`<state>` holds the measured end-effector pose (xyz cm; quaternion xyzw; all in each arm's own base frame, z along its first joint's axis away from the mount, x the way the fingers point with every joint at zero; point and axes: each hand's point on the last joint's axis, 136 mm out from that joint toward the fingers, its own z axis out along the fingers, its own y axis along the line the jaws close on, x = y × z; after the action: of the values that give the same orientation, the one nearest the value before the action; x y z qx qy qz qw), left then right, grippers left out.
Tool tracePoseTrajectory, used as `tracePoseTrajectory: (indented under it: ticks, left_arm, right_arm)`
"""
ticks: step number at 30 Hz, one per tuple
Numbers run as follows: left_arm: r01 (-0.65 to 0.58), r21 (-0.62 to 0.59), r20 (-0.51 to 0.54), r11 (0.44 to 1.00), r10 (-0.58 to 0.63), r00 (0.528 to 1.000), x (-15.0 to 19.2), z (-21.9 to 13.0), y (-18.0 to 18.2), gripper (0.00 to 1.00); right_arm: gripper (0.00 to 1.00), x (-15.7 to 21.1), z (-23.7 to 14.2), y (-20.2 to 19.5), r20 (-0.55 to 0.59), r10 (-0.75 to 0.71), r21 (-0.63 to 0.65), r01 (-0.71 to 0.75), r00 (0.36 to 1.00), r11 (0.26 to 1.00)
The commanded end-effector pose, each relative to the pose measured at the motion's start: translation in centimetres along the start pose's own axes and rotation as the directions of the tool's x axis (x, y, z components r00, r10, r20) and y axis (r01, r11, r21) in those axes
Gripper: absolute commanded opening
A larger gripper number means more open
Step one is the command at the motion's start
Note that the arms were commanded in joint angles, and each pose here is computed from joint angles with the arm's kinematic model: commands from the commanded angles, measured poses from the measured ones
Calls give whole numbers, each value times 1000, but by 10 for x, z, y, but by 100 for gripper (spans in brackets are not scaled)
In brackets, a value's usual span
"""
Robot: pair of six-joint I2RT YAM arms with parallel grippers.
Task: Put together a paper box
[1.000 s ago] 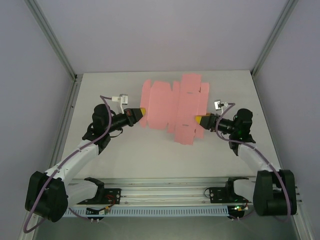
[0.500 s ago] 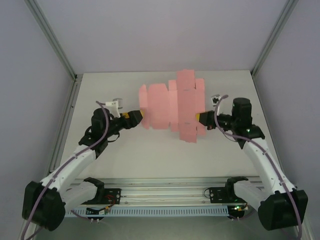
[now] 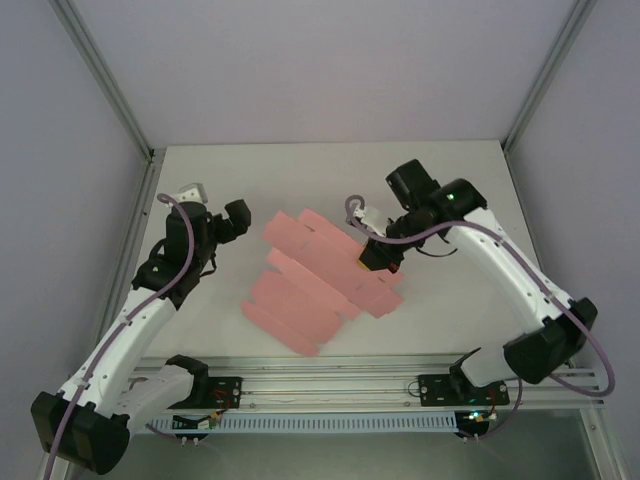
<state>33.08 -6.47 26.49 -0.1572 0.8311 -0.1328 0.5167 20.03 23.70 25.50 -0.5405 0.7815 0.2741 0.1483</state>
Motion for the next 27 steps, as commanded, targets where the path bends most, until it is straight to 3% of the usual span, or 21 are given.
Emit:
tracePoseTrajectory:
  ticks: [1, 3, 6, 9, 12, 16, 18, 20, 24, 27]
  left_arm:
    - [-13, 46, -61, 999, 16, 998, 8, 12, -6, 100]
    - [-31, 116, -102, 993, 43, 994, 16, 23, -18, 100]
    - [-113, 308, -158, 945, 168, 973, 36, 33, -49, 100]
    - [-171, 558, -172, 812, 315, 933, 60, 28, -86, 100]
    - [-195, 700, -125, 687, 387, 914, 77, 24, -105, 100]
    - [-191, 734, -124, 651, 404, 906, 90, 36, -108, 92]
    - [-194, 780, -127, 595, 454, 882, 100, 38, -113, 89]
    - [-202, 820, -125, 535, 513, 849, 110, 41, -117, 80]
    - [-174, 823, -174, 540, 533, 828, 107, 64, -126, 60]
    - [-121, 851, -205, 511, 536, 819, 110, 68, -134, 49]
  right_arm:
    - [10, 49, 16, -31, -306, -83, 31, 97, 948, 995]
    - [11, 62, 33, -67, -424, -111, 70, 154, 899, 986]
    - [8, 60, 50, -102, -458, -185, 19, 218, 870, 976]
    - [9, 41, 64, -143, -441, -238, 39, 284, 865, 958]
    - [10, 28, 78, -175, -434, -311, 77, 378, 846, 923]
    - [11, 11, 87, -177, -355, -371, 36, 409, 858, 912]
    - [12, 9, 88, -170, -324, -384, -7, 404, 864, 915]
    - [12, 11, 89, -163, -311, -397, -47, 403, 864, 914]
    - [11, 21, 92, -157, -336, -381, -105, 368, 861, 924]
    - [10, 21, 94, -158, -324, -350, -100, 336, 879, 936]
